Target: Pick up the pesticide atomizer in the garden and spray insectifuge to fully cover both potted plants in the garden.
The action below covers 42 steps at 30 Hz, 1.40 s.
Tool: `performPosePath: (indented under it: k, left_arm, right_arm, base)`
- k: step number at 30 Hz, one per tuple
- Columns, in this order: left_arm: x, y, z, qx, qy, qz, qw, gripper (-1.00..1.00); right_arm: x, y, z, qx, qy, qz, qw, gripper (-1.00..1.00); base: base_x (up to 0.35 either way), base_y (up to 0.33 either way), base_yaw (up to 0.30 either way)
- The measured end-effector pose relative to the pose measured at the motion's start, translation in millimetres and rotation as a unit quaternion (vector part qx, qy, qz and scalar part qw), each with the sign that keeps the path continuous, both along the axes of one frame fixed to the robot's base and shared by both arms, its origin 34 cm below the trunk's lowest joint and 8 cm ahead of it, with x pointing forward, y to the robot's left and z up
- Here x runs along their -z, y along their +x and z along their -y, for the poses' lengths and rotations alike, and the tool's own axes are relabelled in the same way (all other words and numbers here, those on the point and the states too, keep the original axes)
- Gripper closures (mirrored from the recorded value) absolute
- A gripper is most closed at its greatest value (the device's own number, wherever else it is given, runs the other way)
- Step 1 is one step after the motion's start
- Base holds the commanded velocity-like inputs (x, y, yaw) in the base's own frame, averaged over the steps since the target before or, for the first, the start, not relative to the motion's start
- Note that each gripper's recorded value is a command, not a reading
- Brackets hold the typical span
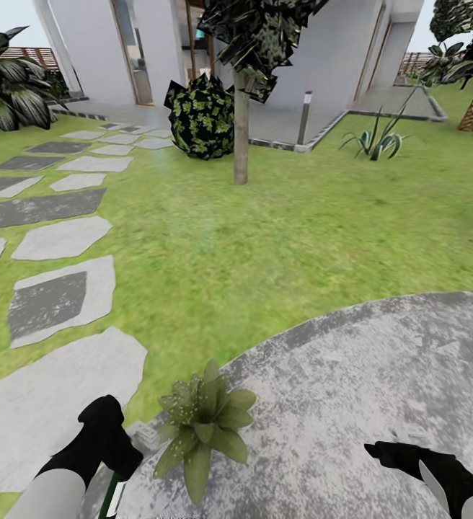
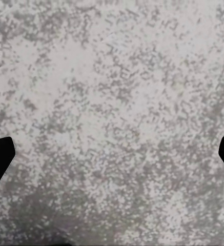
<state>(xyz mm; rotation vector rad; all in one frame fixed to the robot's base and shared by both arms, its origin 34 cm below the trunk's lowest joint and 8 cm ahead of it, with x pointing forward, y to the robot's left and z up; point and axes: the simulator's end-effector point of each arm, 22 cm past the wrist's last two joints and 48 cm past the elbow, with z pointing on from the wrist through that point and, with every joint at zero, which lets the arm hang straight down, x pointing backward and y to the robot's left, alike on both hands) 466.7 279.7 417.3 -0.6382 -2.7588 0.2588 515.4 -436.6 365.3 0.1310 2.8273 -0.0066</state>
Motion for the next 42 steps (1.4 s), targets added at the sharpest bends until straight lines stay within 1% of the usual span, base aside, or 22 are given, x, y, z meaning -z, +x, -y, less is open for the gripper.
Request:
performPosePath:
  k: [6,13,18,23,30,33,42]
  left_arm:
    - [0.0,0.1,0.1,0.000,0.000,0.000,1.0000,1.00]
    - [0.0,0.0,0.1,0.000,0.000,0.000,1.0000,1.00]
    - [-0.1,0.0,0.0,0.001,0.000,0.000,1.0000,1.00]
    - [0.0,0.0,0.0,0.000,0.000,0.000,1.0000,1.00]
    - [0.0,0.0,0.0,0.000,0.000,0.000,1.0000,1.00]
    - [0.1,0.0,0.1,0.000,0.000,0.000,1.0000,1.00]
    - [0.1,0.0,0.0,0.000,0.000,0.000,1.0000,1.00]
  right_arm:
    - [-0.2,0.0,0.5,0.000,0.000,0.000,1.0000,-1.00]
    - [-0.2,0.1,0.5,0.000,0.000,0.000,1.0000,-1.00]
    - [-0.3,0.1,0.4,0.000,0.000,0.000,1.0000,-1.00]
    - [-0.2,0.1,0.3,0.000,0.000,0.000,1.0000,-1.00]
    - [-0.1,0.0,0.4,0.000,0.000,0.000,1.0000,-1.00]
    - [0.0,-0.1,0.4,0.000,0.000,0.000,1.0000,-1.00]
    - [-0.2,0.2,0.4,0.000,0.000,0.000,1.0000,-1.00]
  base:
    - [0.000,-0.002,0.154]
    - [0.004,-0.004,0.010]
    - [0.125,-0.164,0.000]
    - [0.029,-0.034,0.009]
    - [0.001,-0.014,0.202]
    - [-0.026,-0.201,0.151]
    - [-0.049,-0.292,0.031]
